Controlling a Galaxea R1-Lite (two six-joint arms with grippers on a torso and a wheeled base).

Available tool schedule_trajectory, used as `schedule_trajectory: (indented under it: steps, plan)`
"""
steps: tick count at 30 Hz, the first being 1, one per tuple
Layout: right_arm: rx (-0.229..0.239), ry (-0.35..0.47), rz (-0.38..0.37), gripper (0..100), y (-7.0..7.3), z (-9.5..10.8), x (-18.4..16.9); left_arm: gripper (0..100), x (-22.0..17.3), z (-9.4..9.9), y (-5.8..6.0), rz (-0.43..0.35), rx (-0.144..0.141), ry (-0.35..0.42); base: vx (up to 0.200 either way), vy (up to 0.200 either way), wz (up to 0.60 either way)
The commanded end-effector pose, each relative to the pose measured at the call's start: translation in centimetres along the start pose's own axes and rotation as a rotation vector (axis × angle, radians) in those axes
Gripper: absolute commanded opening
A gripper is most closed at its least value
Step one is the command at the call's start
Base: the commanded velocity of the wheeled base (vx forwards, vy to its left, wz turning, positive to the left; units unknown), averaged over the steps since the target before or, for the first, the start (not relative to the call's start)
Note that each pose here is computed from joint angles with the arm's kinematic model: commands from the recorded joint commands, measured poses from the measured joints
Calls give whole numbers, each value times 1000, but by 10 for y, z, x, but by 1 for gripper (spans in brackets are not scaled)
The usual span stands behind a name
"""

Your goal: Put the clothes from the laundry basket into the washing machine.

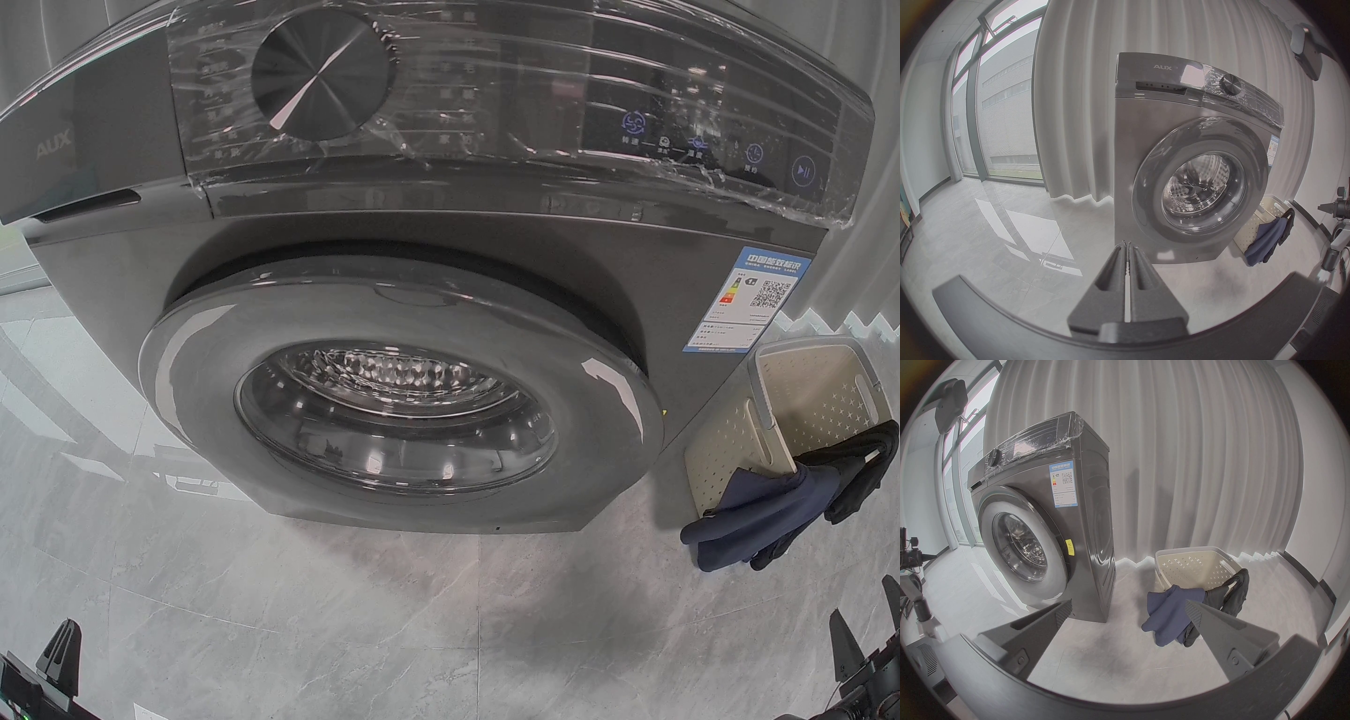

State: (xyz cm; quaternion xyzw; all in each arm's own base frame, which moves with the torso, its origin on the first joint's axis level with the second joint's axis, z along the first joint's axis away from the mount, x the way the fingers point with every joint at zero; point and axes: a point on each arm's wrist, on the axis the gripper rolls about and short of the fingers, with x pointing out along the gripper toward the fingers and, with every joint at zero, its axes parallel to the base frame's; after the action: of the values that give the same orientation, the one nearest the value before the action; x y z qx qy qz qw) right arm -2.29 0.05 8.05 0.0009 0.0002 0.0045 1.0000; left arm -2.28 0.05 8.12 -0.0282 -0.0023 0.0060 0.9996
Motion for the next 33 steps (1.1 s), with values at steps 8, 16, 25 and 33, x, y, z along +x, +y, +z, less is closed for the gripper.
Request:
schedule_trajectory:
  steps: [8, 16, 25, 33]
  plan:
    - [0, 7, 0, 100, 0, -5, 1, 0, 0, -5, 0, 0, 0, 4, 0, 75, -225]
    - [0, 7, 0, 100, 0, -5, 1, 0, 0, -5, 0, 0, 0, 4, 0, 200, 0]
    - [0, 9, 0, 100, 0, -5, 1, 0, 0, -5, 0, 0, 0, 4, 0, 22, 67]
    - [0, 7, 0, 100, 0, -5, 1, 0, 0, -5, 0, 2, 0, 4, 0, 0, 150]
